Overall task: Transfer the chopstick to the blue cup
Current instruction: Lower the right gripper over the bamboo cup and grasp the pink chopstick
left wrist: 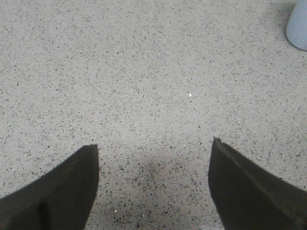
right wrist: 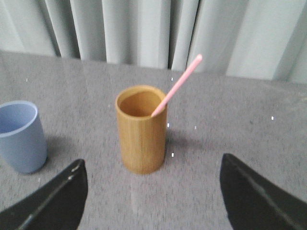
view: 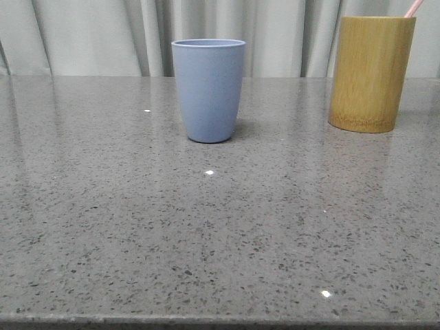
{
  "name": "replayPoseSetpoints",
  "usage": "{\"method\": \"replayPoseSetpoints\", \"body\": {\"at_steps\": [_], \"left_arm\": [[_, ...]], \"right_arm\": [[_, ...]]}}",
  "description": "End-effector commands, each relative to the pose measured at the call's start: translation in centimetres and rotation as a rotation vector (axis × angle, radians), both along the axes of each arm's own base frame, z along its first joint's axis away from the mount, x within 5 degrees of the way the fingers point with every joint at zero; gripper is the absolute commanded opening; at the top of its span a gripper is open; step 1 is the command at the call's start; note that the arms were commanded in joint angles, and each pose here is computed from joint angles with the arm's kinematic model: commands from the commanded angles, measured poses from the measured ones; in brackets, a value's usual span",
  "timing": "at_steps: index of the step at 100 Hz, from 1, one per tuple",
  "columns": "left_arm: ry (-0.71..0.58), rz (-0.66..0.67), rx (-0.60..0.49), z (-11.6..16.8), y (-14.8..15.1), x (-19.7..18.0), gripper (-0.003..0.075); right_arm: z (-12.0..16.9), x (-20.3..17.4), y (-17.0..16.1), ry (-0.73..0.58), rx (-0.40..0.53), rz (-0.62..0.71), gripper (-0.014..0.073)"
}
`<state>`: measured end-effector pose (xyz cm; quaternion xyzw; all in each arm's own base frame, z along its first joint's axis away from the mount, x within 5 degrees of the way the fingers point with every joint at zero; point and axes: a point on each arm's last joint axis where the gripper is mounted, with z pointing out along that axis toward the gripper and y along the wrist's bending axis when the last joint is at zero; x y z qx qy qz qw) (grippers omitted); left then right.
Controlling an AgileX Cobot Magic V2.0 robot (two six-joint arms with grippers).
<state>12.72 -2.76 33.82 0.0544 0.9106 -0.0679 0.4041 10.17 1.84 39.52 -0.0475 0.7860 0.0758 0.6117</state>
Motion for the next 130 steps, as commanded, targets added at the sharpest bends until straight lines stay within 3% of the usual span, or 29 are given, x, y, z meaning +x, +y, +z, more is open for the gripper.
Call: {"method": "replayPoseSetpoints", "body": {"at_steps": [1,64,83,130], "left_arm": [[-0.092,0.009,-0.036,1.4,-0.1,0.3,0.0474],[-0.092,0.009,-0.036,1.4,-0.1,0.3,0.0474],[-0.092,0.009,-0.036,1.4,-0.1,0.3,0.0474],[-0.106,0.009,-0.039,1.5,-0.1,0.4,0.0474]], "right_arm": [[1.7,1.4,0.1,-0.13,0.025,-0.014,0.0571],[-1.7,13.6,1.7,-0.179,0.085,-0.047,0.0571],[-3.2,14.8,0.8,-0.143,0.101,-0.096,0.0571],[-4.6,16.3,-0.7,-0.269,0.128,-0.17,0.0571]]}}
